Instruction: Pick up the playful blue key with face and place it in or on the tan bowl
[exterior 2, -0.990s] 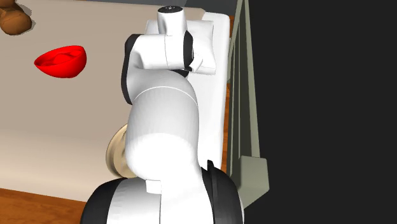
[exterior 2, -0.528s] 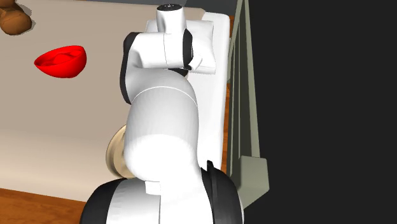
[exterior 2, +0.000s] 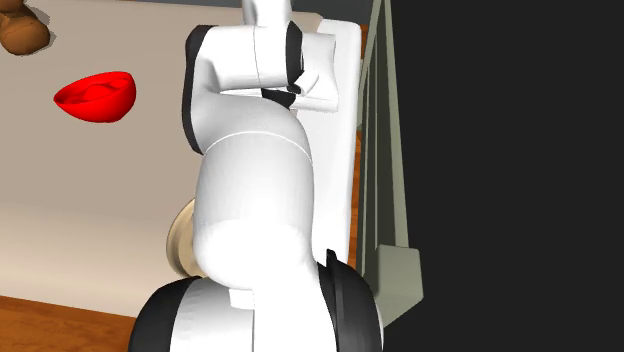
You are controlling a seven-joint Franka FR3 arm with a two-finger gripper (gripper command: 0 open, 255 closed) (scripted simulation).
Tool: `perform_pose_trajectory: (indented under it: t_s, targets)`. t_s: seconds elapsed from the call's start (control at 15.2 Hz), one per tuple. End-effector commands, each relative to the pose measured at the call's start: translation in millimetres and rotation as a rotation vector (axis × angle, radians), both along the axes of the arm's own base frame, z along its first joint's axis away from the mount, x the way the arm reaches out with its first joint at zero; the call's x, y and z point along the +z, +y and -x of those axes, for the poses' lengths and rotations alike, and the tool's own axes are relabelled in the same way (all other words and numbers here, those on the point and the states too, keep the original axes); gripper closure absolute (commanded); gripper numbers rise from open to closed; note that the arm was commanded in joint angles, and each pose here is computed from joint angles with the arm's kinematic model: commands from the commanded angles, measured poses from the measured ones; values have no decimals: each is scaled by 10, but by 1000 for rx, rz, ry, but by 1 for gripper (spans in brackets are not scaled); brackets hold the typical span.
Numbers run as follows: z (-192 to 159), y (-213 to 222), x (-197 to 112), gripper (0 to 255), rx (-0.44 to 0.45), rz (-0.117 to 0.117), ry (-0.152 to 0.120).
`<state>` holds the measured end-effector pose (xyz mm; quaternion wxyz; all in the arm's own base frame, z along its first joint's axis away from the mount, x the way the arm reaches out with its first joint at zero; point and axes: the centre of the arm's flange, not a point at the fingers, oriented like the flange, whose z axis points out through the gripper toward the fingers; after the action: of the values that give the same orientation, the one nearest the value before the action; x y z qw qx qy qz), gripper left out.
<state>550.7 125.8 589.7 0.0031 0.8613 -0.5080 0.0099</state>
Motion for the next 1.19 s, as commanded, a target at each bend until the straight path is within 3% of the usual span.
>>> perform_pose_trajectory:
  t_s: [0.0, 1.12]
  targets:
    - [9, 5, 115, 255, 0, 0, -1]
    - [9, 5, 1012, 255, 0, 0, -1]
